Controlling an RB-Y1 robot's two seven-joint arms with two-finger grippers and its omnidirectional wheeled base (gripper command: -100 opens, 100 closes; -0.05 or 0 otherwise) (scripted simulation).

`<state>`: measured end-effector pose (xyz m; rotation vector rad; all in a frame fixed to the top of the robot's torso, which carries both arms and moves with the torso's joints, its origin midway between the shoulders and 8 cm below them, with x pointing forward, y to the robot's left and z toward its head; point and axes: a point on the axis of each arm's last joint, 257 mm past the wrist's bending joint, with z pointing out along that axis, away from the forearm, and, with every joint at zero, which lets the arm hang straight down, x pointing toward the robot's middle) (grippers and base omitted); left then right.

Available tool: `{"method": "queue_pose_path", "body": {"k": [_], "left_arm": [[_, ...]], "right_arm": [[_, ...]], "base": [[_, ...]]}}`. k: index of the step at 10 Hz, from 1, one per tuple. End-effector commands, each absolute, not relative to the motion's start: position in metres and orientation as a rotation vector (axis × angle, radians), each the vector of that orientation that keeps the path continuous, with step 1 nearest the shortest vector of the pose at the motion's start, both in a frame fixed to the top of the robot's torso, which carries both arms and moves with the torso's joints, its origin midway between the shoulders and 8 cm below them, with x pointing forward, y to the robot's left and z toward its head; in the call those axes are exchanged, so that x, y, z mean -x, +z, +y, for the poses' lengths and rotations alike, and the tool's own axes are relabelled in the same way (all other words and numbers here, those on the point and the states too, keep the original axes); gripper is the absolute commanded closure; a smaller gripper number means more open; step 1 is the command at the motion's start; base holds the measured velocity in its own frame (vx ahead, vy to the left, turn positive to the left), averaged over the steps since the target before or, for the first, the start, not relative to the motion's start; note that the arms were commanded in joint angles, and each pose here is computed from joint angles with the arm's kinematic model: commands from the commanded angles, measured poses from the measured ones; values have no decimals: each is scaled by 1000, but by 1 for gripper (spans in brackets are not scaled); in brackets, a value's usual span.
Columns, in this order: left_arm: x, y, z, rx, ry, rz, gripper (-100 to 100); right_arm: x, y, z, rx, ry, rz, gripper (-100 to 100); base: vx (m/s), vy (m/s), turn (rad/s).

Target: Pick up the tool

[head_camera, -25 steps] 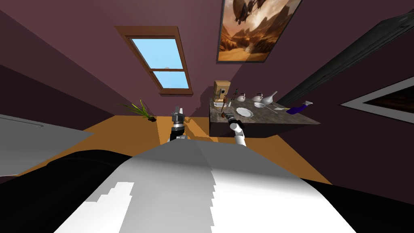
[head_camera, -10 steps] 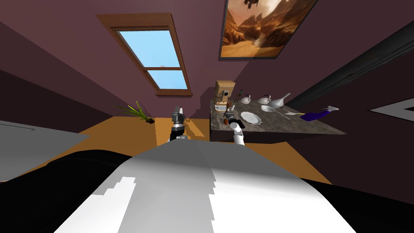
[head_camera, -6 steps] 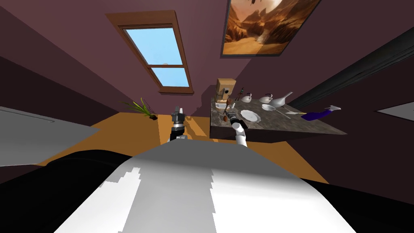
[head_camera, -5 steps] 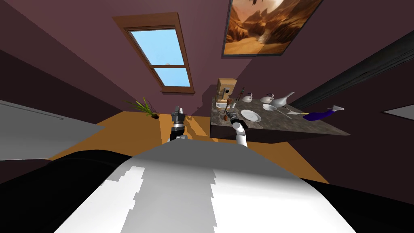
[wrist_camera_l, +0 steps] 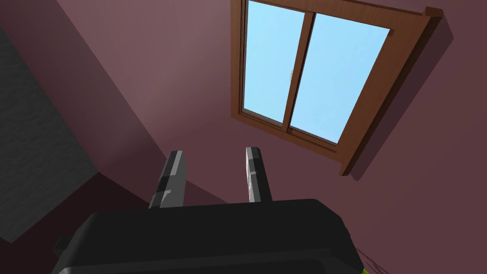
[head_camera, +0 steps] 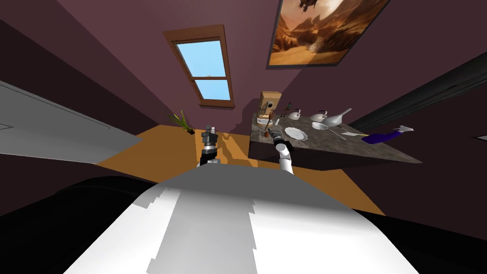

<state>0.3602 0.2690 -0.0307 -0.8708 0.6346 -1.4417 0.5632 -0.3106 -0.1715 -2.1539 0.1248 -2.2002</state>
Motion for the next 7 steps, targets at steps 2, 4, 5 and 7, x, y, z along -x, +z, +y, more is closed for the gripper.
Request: {"method": "queue_pose_path", "body": {"k": [2,4,5,7], "left_arm": [[-360,-31,269,871,-1442,635,0],[-360,-31,269,871,-1441,635,0],[-360,-31,269,871,-1441,635,0],[-360,-31,269,871,-1441,635,0]], "right_arm": [[-563,-162,-317,2124,-2230,153,-100],[-563,-172,-310,2153,-2227,117,-100],[-562,-180,-303,2177,-2224,85,-100],[-560,-198,-285,2223,-2213,15,-100]], "base": [[-122,-49,151],[133,-36,-102],[168,33,-137],[249,45,-206]]}}
